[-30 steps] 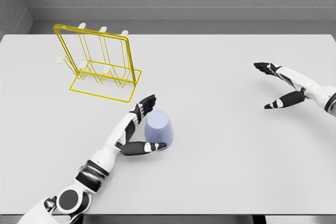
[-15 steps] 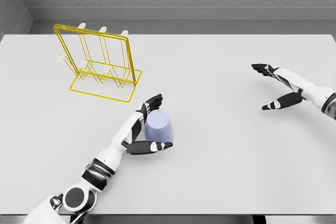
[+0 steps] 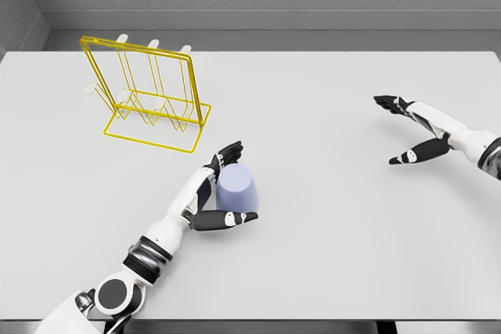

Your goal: Place the cup on the cup holder with both arms

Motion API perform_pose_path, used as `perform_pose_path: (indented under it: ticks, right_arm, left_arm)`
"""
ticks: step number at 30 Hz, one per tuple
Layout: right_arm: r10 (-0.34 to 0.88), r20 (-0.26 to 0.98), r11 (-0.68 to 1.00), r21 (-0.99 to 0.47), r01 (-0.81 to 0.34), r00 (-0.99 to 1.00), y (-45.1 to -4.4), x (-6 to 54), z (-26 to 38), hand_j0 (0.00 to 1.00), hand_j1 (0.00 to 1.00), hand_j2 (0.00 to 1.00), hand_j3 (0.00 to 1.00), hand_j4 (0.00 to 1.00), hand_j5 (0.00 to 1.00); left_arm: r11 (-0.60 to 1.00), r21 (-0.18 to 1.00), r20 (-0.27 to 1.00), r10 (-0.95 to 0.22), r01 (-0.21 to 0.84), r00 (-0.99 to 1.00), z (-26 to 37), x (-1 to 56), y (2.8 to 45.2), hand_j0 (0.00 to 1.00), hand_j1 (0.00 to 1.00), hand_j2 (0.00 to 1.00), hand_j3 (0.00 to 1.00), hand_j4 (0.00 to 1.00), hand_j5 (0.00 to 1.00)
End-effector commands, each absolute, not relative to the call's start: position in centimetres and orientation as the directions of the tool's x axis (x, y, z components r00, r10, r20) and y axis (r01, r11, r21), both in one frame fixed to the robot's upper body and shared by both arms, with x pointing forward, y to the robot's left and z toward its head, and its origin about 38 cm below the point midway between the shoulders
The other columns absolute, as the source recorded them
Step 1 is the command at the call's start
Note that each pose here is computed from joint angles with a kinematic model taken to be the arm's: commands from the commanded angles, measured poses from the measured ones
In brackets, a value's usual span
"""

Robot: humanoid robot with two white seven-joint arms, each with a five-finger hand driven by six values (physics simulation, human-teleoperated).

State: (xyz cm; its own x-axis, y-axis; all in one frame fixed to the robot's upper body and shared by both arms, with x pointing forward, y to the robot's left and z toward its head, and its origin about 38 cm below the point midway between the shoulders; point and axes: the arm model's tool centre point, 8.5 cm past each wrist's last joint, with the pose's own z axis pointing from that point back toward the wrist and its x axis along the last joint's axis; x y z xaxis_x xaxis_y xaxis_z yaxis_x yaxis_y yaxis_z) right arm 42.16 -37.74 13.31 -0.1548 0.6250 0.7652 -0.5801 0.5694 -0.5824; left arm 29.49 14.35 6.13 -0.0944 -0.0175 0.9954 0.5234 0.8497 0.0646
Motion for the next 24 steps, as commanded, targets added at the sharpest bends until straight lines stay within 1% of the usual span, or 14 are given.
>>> perform_pose_path:
  ticks: [1,2,3,4,13,14,15,16,19,21,24]
  right_arm:
    - [0.62,0.769,0.573,-0.579,-0.58,-0.155,-37.71,42.16,13.35,1.0,1.0,1.0,1.0,1.0,1.0]
    - [0.621,0.768,0.573,-0.58,-0.58,-0.155,-37.71,42.16,13.35,1.0,1.0,1.0,1.0,1.0,1.0]
    - [0.62,0.769,0.573,-0.579,-0.58,-0.155,-37.71,42.16,13.35,1.0,1.0,1.0,1.0,1.0,1.0]
    - [0.62,0.769,0.573,-0.579,-0.58,-0.155,-37.71,42.16,13.35,1.0,1.0,1.0,1.0,1.0,1.0]
    - [0.619,0.77,0.574,-0.578,-0.58,-0.155,-37.65,42.17,13.33,1.0,1.0,1.0,1.0,1.0,1.0]
    - [0.619,0.77,0.574,-0.578,-0.58,-0.155,-37.65,42.17,13.33,1.0,1.0,1.0,1.0,1.0,1.0]
    - [0.619,0.77,0.574,-0.578,-0.58,-0.155,-37.65,42.17,13.33,1.0,1.0,1.0,1.0,1.0,1.0]
    - [0.619,0.77,0.574,-0.578,-0.58,-0.155,-37.65,42.17,13.33,1.0,1.0,1.0,1.0,1.0,1.0]
    - [0.619,0.77,0.574,-0.578,-0.58,-0.155,-37.65,42.17,13.33,1.0,1.0,1.0,1.0,1.0,1.0]
    - [0.619,0.77,0.574,-0.578,-0.58,-0.155,-37.65,42.17,13.33,1.0,1.0,1.0,1.0,1.0,1.0]
    - [0.617,0.771,0.575,-0.577,-0.58,-0.155,-37.59,42.17,13.3,1.0,1.0,1.0,1.0,1.0,1.0]
  left_arm:
    - [0.851,0.067,0.995,-0.02,0.521,-0.096,6.18,29.57,14.47,1.0,1.0,1.0,1.0,1.0,1.0]
    - [0.852,0.067,0.995,-0.02,0.52,-0.097,6.2,29.6,14.51,1.0,1.0,1.0,1.0,1.0,1.0]
    - [0.852,0.067,0.995,-0.02,0.518,-0.097,6.21,29.61,14.52,0.96,0.96,0.96,0.96,0.96,0.96]
    - [0.852,0.067,0.995,-0.02,0.518,-0.097,6.21,29.61,14.52,0.94,0.94,0.94,0.94,0.94,0.94]
    - [0.852,0.07,0.996,-0.031,0.518,-0.083,5.91,29.6,14.54,0.94,0.94,0.94,0.94,0.94,0.94]
    - [0.852,0.071,0.996,-0.032,0.518,-0.084,5.91,29.6,14.54,0.93,0.93,0.93,0.93,0.93,0.93]
    - [0.852,0.071,0.996,-0.033,0.518,-0.083,5.87,29.61,14.56,0.88,0.88,0.88,0.88,0.88,0.88]
    - [0.852,0.071,0.996,-0.033,0.518,-0.083,5.87,29.61,14.56,0.87,0.87,0.87,0.87,0.87,0.87]
    - [0.852,0.071,0.996,-0.034,0.519,-0.081,5.83,29.58,14.52,0.87,0.87,0.87,0.87,0.87,0.87]
    - [0.851,0.071,0.996,-0.035,0.52,-0.079,5.74,29.55,14.5,0.82,0.82,0.82,0.82,0.82,0.82]
    - [0.852,0.072,0.996,-0.038,0.519,-0.077,5.73,29.59,14.55,0.81,0.81,0.81,0.81,0.81,0.81]
